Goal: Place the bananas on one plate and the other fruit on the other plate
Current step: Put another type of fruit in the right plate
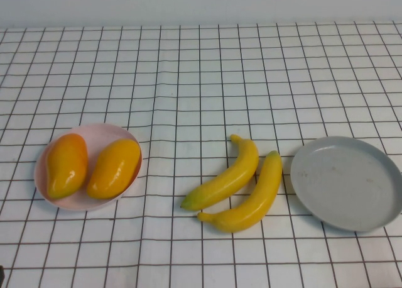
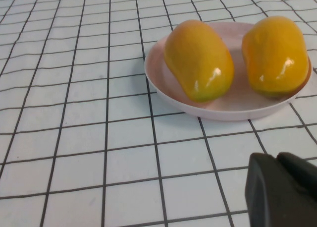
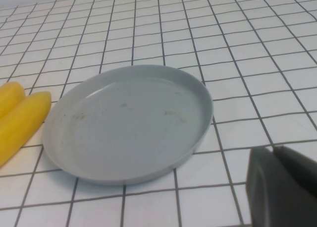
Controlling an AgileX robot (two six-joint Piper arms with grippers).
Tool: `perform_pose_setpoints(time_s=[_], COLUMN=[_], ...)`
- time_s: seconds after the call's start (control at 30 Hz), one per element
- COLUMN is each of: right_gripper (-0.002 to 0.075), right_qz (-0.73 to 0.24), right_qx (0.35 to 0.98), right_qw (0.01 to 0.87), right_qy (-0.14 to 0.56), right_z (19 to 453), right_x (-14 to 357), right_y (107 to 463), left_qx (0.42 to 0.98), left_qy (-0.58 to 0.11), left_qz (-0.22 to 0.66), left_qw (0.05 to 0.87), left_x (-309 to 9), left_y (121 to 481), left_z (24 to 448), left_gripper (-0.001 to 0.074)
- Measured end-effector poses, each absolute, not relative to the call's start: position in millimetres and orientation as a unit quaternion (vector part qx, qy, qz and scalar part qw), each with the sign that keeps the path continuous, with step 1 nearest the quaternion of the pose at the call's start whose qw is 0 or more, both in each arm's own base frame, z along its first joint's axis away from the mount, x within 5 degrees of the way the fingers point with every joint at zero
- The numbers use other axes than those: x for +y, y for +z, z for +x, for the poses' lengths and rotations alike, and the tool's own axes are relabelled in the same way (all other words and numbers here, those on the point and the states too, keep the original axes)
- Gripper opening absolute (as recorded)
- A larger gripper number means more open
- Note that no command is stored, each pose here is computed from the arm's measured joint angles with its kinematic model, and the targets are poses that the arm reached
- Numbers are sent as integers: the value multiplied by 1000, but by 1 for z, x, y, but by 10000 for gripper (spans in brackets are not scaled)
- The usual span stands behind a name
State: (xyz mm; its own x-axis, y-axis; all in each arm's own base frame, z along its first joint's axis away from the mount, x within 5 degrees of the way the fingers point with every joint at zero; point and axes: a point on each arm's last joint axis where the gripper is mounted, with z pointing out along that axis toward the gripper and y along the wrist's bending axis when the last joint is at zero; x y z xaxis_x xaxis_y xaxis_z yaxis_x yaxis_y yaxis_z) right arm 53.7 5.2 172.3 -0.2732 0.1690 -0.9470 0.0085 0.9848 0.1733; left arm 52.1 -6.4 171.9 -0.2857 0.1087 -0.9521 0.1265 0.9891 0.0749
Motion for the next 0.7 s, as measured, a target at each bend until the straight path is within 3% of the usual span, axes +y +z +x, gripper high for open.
perform_pose_setpoints(time_s=[0.37, 0.5, 0.53, 0.6, 0.7], right_gripper=[-16, -16, -16, -16, -16], right_qz=[63, 178, 230, 287, 319], right_qx=[793, 751, 723, 679, 644], right_qw=[601, 589, 571, 549, 547], right_qy=[78, 238, 313, 393, 428], right_z=[54, 54, 54, 55, 55], right_x=[6, 15, 19, 22, 20], right_y=[173, 179, 183, 189, 194], left_qx=[802, 802, 802, 802, 802], left_qy=[-8, -8, -8, -8, -8], left_qz=[73, 73, 73, 73, 73], left_qw=[593, 593, 593, 593, 593], left_x=[-6, -6, -6, -6, -6], left_y=[172, 172, 172, 172, 172], left_z=[52, 52, 52, 52, 52], left_gripper=[-3, -3, -3, -3, -3])
